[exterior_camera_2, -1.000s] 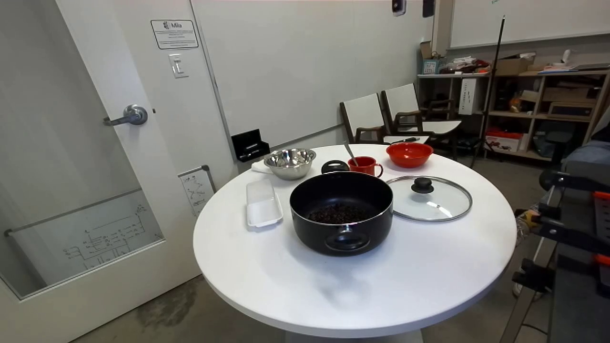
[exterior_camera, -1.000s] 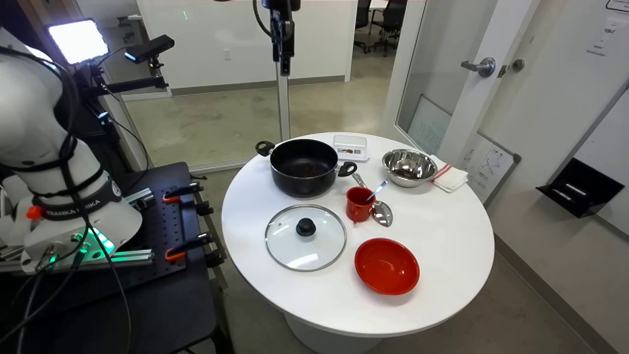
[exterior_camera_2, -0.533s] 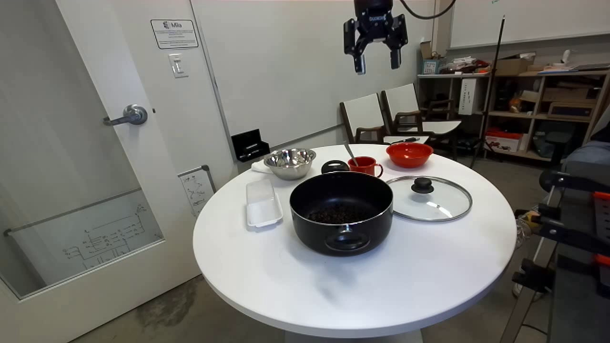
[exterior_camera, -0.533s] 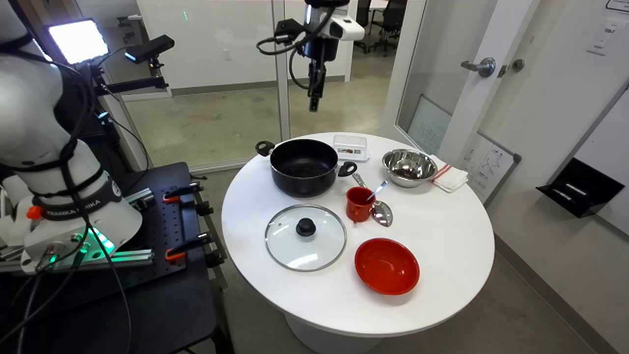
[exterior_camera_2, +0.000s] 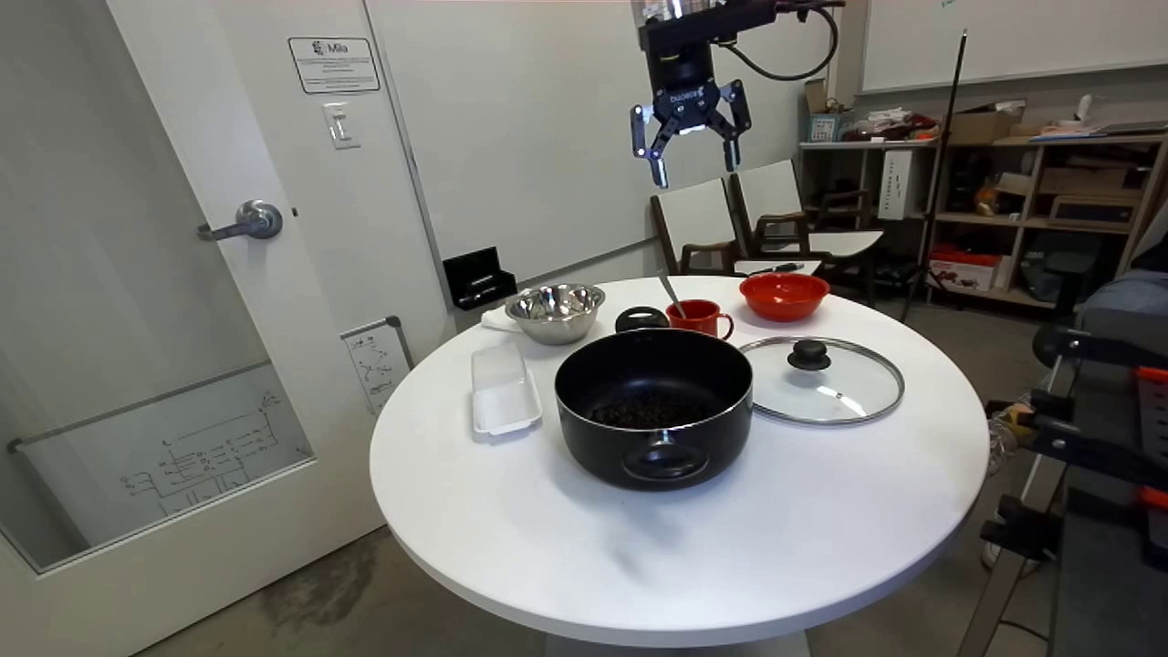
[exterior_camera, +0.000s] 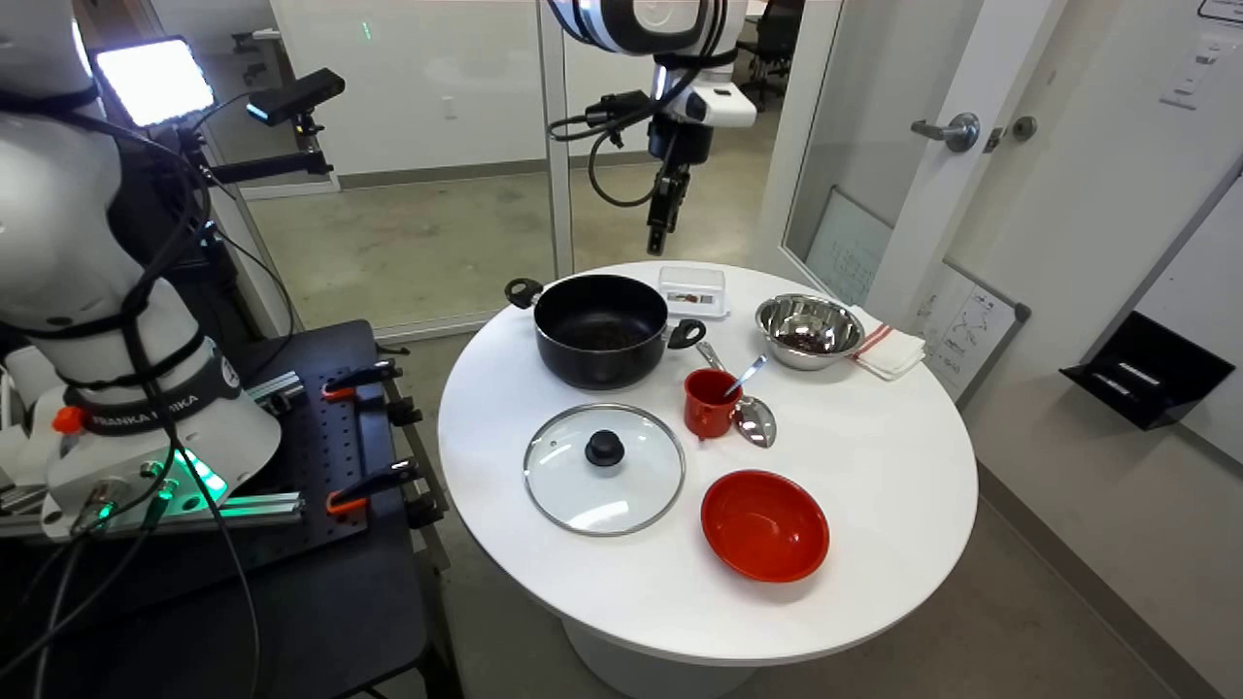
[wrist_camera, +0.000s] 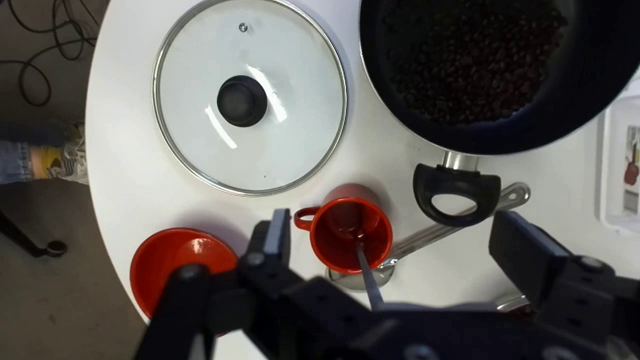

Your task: Take the spoon out of the bowl

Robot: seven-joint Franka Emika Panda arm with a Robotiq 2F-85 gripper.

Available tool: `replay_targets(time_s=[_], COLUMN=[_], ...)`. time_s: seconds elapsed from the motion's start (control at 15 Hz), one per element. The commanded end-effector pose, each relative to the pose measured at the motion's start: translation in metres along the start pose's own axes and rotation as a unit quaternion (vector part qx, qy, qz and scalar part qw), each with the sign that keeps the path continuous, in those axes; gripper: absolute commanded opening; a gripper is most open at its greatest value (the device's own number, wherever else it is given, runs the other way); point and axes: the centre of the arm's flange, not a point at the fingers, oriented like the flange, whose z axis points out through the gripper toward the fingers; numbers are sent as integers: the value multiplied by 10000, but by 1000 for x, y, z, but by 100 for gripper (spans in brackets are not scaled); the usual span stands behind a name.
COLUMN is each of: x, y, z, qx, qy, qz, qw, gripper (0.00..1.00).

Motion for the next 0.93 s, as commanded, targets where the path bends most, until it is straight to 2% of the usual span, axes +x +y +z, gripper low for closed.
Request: replay_targets(time_s=[0.0,0.2,0.27,0.33,0.47,0.8,0.87], x=[31,42,39,31,32,33,33], y=[-8,-5,-7,5,1,-2,-5], z=[11,27,29,28,34,33,33], qx=[-17,111,268,68,176,280,332], qy=[47,-256,-482,-254,-406,-417,-542], qz=[1000,1719,1668,1457,1559,1566,1732], qw=[9950,9847,9844,9890,9868,9864,9828], gripper=[100,100,100,100,100,100,100])
